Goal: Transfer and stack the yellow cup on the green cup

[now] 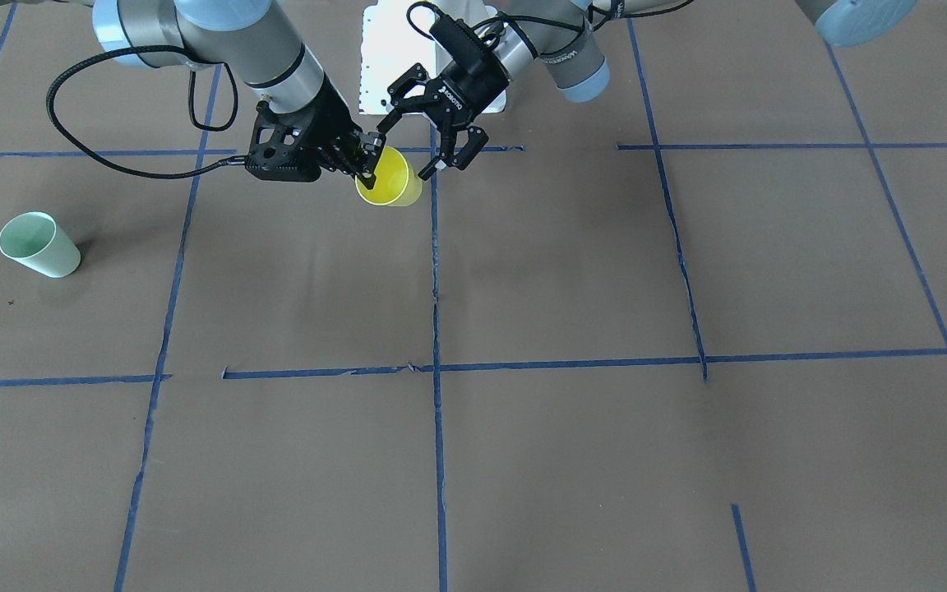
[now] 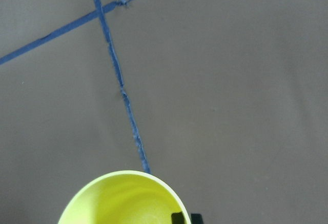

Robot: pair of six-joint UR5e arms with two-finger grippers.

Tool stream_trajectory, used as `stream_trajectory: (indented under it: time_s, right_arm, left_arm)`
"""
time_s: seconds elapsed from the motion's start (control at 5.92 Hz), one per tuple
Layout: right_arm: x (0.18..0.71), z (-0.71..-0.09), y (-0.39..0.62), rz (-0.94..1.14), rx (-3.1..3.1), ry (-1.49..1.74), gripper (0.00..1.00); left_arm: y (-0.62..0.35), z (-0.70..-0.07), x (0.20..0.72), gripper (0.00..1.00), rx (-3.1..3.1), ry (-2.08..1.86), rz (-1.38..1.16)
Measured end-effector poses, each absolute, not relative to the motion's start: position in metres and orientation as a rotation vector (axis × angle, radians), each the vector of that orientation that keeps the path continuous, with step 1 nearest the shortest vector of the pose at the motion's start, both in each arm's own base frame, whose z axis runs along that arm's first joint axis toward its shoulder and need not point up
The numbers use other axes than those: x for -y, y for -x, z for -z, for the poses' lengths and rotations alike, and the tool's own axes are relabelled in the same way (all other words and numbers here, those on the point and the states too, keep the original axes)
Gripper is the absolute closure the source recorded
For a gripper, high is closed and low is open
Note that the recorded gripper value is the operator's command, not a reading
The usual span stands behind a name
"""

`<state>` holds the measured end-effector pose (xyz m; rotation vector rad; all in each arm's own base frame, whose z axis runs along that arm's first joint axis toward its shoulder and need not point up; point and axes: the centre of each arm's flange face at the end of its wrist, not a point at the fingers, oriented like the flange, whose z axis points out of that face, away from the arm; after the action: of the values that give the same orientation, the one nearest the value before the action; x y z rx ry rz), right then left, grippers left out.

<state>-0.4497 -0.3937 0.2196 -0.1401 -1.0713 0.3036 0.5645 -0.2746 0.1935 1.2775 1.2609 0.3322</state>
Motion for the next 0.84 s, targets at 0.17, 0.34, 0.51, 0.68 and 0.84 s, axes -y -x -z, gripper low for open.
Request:
stream_trajectory:
  time_s: [0.17,0.34,0.51,0.68,0.84]
  right_arm:
    - [0.420,-0.238,0.438,-0.353,1.041,0.123,1.00]
    - [0.450,-0.261,0.418,-0.409,1.004,0.103,1.00]
    - [0.473,-0.287,0.389,-0.463,0.970,0.085,1.00]
    - [0.480,-0.317,0.354,-0.514,0.939,0.076,1.00]
    - [0.469,-0.345,0.313,-0.550,0.912,0.067,1.00]
  left_arm:
    - [-0.565,-0.194,0.274,0.00,-1.259,-1.277,-0.332]
    - [-0.566,-0.194,0.273,0.00,-1.259,-1.275,-0.332]
    - [-0.567,-0.194,0.270,0.00,-1.265,-1.269,-0.334]
    - [-0.571,-0.192,0.265,0.00,-1.287,-1.245,-0.324]
    - [-0.576,-0.187,0.259,0.00,-1.322,-1.204,-0.297]
